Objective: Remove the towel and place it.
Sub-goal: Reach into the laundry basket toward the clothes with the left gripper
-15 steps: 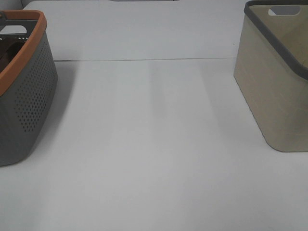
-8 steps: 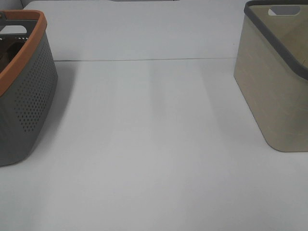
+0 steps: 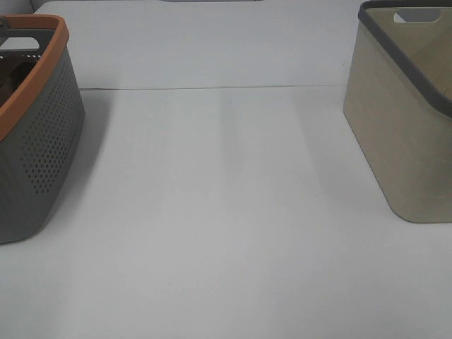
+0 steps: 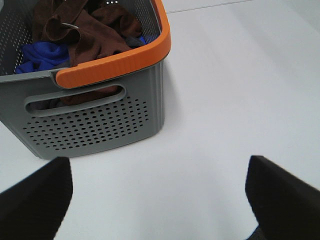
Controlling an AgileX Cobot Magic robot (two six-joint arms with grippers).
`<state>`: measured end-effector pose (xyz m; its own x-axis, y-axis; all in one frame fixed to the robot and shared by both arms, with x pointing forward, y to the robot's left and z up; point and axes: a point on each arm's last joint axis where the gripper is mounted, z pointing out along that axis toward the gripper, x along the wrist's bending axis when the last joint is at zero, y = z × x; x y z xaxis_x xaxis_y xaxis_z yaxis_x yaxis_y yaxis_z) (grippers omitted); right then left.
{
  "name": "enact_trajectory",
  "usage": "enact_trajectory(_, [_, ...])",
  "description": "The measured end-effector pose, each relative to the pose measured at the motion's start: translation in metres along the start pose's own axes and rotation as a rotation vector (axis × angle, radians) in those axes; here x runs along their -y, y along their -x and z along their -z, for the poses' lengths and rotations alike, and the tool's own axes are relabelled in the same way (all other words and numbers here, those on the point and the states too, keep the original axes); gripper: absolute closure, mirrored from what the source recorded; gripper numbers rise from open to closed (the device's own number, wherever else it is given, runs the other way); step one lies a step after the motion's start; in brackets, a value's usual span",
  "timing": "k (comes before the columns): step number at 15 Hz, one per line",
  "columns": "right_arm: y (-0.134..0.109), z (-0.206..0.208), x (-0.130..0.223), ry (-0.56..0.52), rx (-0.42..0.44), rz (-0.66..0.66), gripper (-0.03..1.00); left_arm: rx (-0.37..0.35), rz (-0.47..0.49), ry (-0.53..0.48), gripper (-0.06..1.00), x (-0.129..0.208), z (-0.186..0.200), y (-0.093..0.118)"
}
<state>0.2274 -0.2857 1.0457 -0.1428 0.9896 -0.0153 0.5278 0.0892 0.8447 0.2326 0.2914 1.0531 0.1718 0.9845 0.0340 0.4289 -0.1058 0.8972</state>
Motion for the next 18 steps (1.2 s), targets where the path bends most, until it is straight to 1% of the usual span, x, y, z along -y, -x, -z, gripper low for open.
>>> enact_trajectory(18, [0.0, 0.0, 0.0, 0.0, 0.0, 0.0, 0.3, 0.0, 0.0, 0.0, 0.06, 0.0, 0.0, 0.0])
